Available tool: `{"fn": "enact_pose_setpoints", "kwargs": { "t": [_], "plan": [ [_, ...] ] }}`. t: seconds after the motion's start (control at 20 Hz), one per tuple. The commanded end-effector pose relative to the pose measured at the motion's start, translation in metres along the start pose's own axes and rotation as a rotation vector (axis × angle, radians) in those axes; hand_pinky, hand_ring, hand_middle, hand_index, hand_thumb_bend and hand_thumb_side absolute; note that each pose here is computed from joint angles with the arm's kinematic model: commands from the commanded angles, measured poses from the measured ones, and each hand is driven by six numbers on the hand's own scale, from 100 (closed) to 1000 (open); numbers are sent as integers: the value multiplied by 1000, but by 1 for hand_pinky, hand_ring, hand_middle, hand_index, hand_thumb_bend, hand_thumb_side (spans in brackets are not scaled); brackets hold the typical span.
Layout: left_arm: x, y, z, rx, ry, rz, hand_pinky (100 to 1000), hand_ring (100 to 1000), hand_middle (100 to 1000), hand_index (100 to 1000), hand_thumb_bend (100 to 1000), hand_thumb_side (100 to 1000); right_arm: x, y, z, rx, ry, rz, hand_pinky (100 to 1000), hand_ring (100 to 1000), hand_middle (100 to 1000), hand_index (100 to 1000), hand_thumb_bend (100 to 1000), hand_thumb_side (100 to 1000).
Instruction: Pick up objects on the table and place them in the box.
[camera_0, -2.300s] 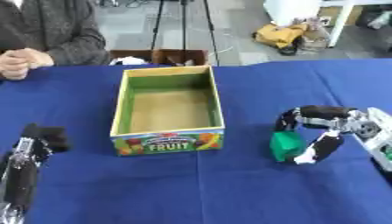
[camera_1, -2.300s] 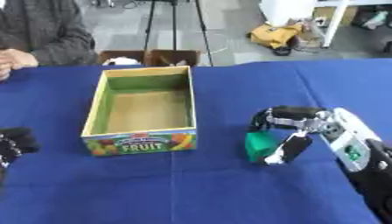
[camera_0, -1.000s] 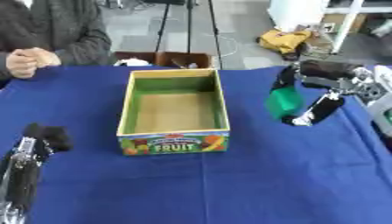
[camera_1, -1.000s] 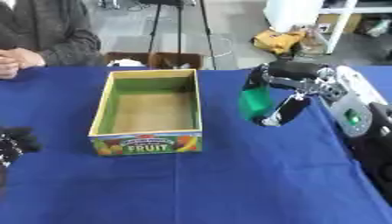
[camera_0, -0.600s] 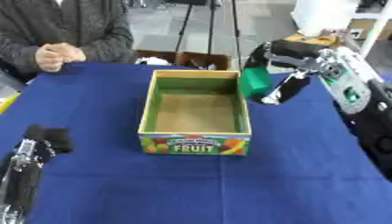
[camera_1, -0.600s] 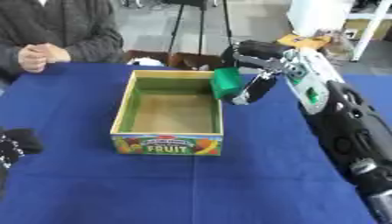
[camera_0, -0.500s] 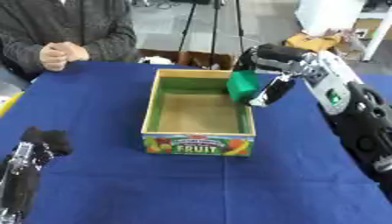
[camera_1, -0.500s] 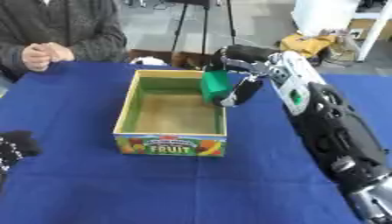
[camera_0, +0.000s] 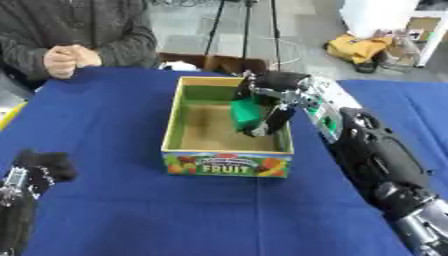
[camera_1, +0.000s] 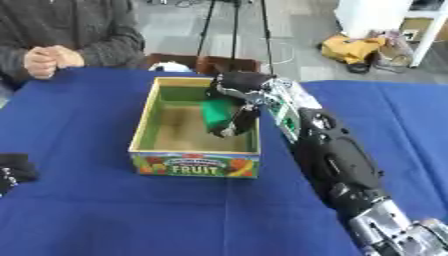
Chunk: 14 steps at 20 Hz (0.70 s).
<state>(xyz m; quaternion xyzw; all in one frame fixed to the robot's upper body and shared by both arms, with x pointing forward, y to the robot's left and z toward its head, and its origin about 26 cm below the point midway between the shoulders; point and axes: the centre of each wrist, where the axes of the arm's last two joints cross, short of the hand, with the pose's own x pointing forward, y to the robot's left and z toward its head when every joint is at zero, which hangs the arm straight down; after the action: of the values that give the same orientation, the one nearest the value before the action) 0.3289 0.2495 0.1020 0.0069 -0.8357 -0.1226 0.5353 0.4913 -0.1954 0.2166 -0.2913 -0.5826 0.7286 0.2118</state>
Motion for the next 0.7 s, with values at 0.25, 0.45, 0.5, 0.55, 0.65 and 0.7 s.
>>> {"fn": "enact_pose_setpoints", "kwargs": {
  "t": [0.25, 0.45, 0.5, 0.55, 0.65, 0.7],
  "plan": [
    [8, 1, -4, -5, -31, -3, 671, 586, 555, 696, 422, 974, 8, -11, -5, -24, -50, 149, 709, 763, 634, 733, 260, 403],
    [7, 2, -4, -3, -28, -4, 671, 586, 555, 696, 422, 976, 8, -8, -5, -48, -60, 148, 719, 773, 720, 763, 290, 427],
    [7, 2, -4, -2, -28, -5, 671, 586, 555, 696, 422, 975, 7, -8, -4, -63, -62, 144, 721, 778, 744, 778, 311, 432],
    [7, 2, -4, -1, -28, -5, 671, 586, 555, 696, 423, 975, 7, -9, -3, -81, -63, 143, 728, 790, 778, 803, 355, 443],
    [7, 3, -4, 0, -27, -7, 671, 586, 555, 696, 424, 975, 6, -12, -1, -115, -64, 143, 739, 803, 820, 832, 406, 458],
    [7, 3, -3, 1, -26, -7, 671, 586, 555, 696, 424, 975, 6, -14, 0, -129, -64, 143, 745, 810, 836, 845, 441, 467]
  ]
}}
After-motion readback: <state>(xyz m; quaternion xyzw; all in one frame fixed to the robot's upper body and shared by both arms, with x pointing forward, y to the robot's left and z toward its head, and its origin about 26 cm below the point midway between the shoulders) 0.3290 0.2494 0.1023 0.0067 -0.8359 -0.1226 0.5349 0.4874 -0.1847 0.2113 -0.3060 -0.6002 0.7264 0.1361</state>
